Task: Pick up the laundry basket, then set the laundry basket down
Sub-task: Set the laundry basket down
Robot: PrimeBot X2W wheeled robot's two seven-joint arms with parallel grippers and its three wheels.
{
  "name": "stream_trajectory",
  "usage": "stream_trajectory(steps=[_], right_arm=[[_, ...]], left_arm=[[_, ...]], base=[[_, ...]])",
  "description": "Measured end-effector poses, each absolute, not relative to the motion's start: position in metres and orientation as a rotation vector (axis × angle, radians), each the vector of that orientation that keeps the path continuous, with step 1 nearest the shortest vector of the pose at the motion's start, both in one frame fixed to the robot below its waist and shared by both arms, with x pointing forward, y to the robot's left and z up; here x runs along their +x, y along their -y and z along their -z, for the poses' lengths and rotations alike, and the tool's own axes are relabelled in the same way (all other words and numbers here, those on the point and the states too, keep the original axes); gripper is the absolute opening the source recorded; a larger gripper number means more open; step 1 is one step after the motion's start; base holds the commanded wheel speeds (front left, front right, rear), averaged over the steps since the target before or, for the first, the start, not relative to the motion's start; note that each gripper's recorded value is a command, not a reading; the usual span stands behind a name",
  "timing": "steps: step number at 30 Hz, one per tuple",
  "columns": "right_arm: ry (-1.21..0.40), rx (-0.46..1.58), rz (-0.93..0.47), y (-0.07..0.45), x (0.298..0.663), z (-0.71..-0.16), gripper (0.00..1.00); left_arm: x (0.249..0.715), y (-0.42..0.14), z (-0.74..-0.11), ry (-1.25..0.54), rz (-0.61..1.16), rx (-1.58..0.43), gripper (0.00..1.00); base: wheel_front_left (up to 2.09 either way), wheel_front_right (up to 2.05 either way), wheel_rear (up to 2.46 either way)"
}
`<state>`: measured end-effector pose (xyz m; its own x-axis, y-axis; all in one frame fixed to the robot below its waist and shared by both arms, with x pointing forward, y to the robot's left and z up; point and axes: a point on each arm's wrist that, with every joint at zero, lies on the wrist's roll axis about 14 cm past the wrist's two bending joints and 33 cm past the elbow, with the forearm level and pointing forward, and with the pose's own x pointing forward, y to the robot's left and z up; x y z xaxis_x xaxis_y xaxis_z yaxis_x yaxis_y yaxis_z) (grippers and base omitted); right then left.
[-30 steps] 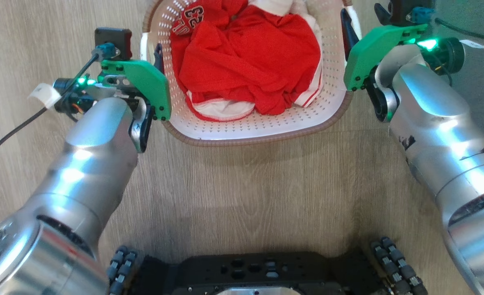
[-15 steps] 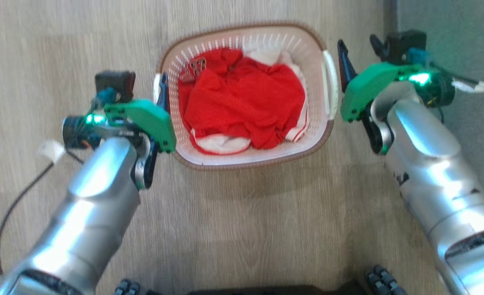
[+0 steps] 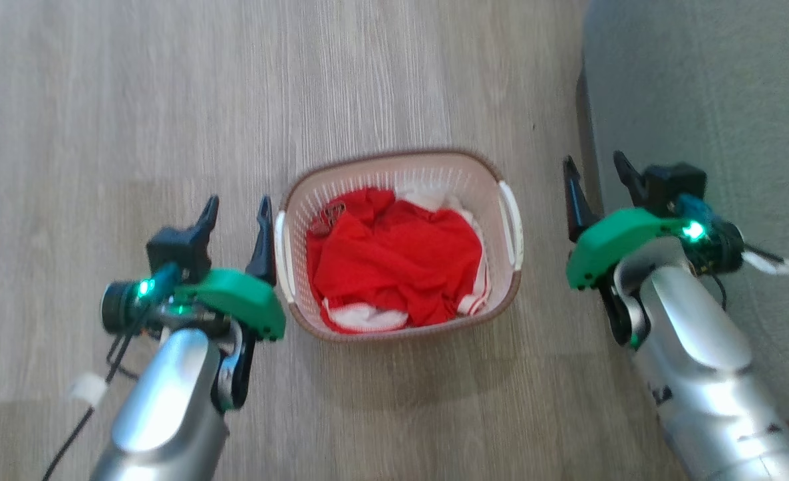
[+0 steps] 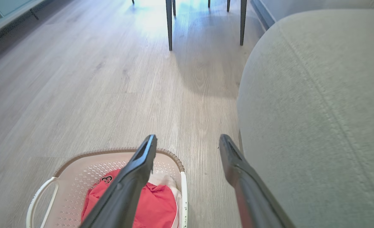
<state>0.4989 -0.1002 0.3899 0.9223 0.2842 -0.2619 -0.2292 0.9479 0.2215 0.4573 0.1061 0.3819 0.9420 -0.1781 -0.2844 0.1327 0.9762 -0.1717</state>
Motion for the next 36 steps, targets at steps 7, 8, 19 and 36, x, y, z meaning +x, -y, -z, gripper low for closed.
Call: stream_trajectory(steps=[7,8,19,36], right_arm=[[-0.158,0.188,-0.242,0.111,0.473,-0.438,1.00],[-0.144,0.190,-0.238,0.112,0.469,-0.443,1.00],[-0.024,0.211,-0.203,0.125,0.422,-0.480,1.00],[0.060,0.227,-0.175,0.135,0.366,-0.504,1.00]], left_arm=[[0.428,-0.120,-0.423,-0.191,0.120,-0.167,1.00],[0.424,-0.122,-0.428,-0.176,0.117,-0.171,1.00],[0.383,-0.142,-0.464,-0.068,0.051,-0.171,1.00],[0.333,-0.165,-0.467,-0.052,-0.017,-0.156,1.00]], base=[[0.00,0.00,0.00],[0.00,0.00,0.00],[0.00,0.00,0.00],[0.00,0.00,0.00]])
